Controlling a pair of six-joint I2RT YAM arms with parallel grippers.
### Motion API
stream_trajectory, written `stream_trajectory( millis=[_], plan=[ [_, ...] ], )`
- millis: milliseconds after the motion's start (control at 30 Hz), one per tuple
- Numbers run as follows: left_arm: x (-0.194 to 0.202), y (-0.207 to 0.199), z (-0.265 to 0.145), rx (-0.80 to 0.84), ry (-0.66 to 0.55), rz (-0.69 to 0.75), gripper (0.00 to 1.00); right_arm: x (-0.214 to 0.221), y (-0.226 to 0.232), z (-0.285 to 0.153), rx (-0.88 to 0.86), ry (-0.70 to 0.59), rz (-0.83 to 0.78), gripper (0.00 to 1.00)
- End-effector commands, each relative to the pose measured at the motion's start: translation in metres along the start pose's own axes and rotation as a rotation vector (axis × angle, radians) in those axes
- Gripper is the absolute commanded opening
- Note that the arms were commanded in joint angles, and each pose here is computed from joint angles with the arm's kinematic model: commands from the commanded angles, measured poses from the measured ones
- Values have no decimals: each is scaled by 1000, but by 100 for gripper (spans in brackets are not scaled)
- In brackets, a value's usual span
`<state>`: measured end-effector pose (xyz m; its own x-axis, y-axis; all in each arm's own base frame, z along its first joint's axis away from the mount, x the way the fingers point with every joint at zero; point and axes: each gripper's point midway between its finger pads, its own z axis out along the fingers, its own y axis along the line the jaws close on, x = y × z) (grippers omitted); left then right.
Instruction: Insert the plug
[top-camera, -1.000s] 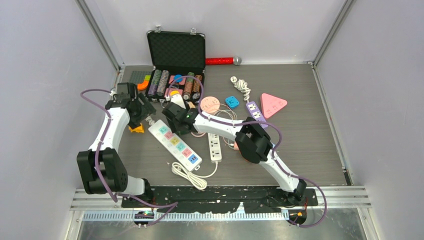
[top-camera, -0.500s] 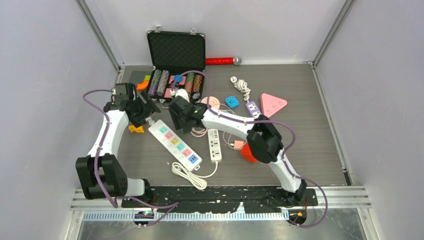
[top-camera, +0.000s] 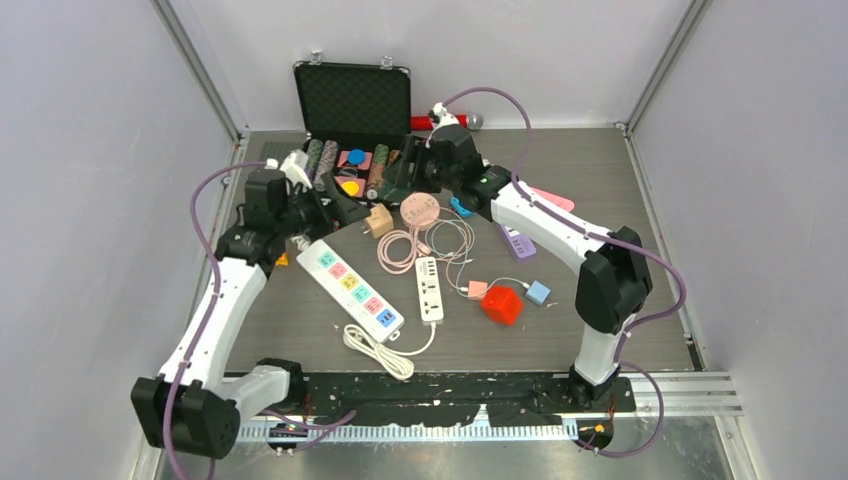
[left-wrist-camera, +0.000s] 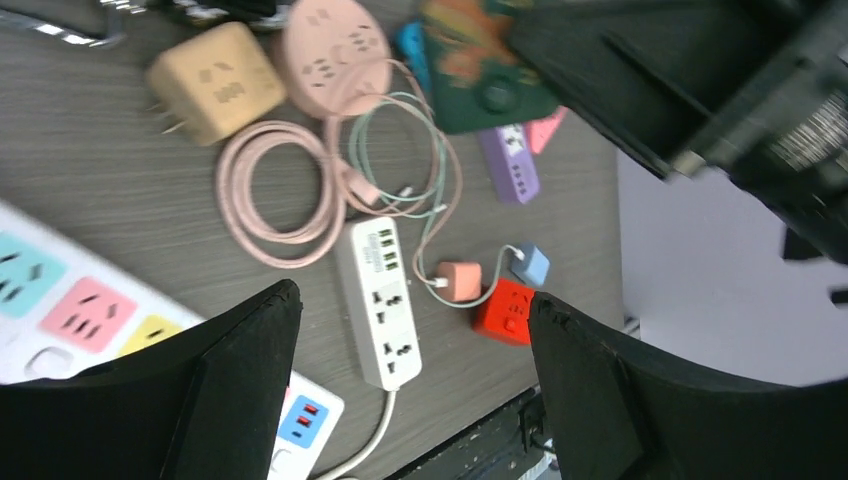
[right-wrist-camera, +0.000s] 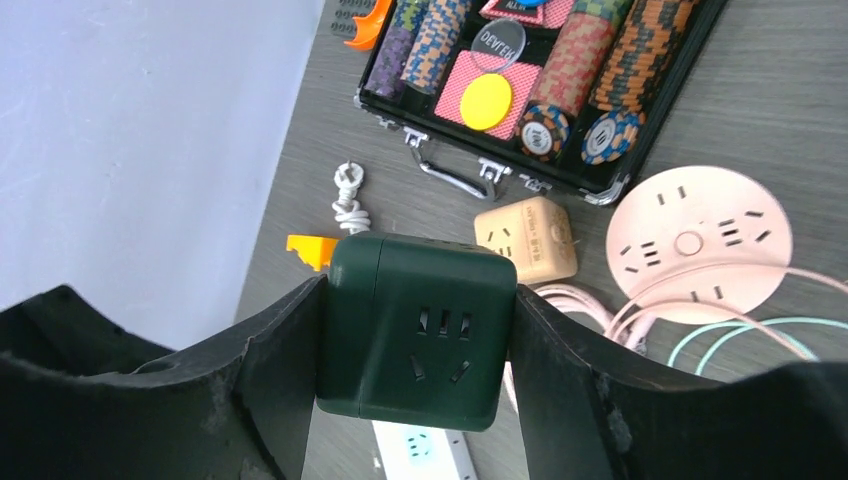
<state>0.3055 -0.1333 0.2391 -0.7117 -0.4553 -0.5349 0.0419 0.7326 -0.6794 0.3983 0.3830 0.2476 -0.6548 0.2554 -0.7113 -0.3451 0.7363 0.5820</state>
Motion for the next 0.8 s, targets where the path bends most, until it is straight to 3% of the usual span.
stream_trajectory(
  millis=[0,167,433,567,767],
  plan=[
    [-7,-45,1,152,-118,149,83,-31,59,-27,-193,-80,141,35],
    [-21,-65,10,193,-254,241,86,-39,68,-37,-198,-79,278,35],
    [-39,-71,15,137,-366,241,98,-44,77,-53,-184,-63,435,37],
    [-46,-75,18,117,-419,256,100,-38,80,-53,-155,-36,493,37],
    [-54,-104,16,263,-501,311,100,-33,81,-52,-128,-22,559,39]
  ],
)
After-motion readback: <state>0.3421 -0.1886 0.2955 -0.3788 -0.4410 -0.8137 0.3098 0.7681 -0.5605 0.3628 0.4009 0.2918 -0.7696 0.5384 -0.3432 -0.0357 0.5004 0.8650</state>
